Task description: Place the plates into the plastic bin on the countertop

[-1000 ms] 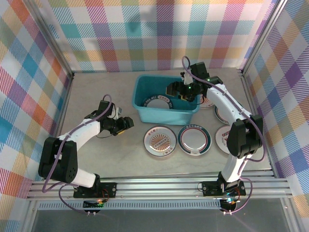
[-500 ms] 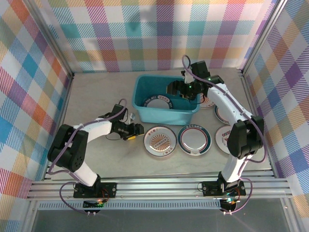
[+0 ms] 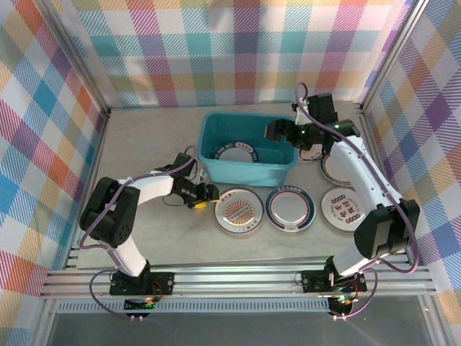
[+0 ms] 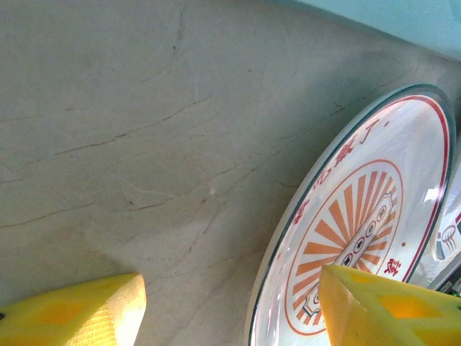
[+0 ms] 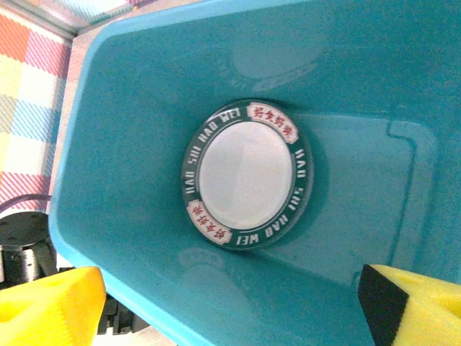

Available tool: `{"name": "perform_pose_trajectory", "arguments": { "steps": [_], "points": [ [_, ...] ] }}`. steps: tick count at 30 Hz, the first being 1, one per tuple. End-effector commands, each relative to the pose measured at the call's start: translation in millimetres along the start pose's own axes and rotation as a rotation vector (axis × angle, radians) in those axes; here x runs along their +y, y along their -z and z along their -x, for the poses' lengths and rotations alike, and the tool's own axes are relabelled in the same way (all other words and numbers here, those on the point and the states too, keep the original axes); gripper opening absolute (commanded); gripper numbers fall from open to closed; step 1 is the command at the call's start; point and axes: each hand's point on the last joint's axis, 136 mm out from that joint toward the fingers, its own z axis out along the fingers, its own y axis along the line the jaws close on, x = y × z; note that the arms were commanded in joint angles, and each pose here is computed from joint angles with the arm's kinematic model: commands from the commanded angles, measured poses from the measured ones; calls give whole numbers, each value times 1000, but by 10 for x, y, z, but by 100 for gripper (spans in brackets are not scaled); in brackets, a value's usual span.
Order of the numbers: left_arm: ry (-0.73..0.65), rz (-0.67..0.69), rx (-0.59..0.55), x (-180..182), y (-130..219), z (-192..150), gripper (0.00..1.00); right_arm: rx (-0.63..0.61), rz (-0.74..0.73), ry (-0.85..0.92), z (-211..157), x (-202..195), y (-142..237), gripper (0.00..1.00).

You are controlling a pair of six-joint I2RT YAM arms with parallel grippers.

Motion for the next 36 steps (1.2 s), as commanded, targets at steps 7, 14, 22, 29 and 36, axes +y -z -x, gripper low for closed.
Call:
{"name": "perform_pose_trajectory", "arguments": {
  "steps": [7, 14, 22, 29, 36],
  "points": [
    [-75, -62, 44, -163, -325, -34, 66, 3, -30, -22, -85, -156, 39, 92],
    [-73, -63, 52, -171, -412, -45, 63, 5, -28, -27, -98, -170, 22, 92],
    [-73, -63, 56, -176, -460, -55, 61, 7, -26, -45, -151, -226, -21, 92],
    [-95, -97, 71, -298, -452, -146, 60, -6, -25, -40, -142, -221, -2, 92],
    [-100, -83, 41, -322, -353, -156, 60, -10, -26, -48, -193, -253, 6, 92]
  ]
}}
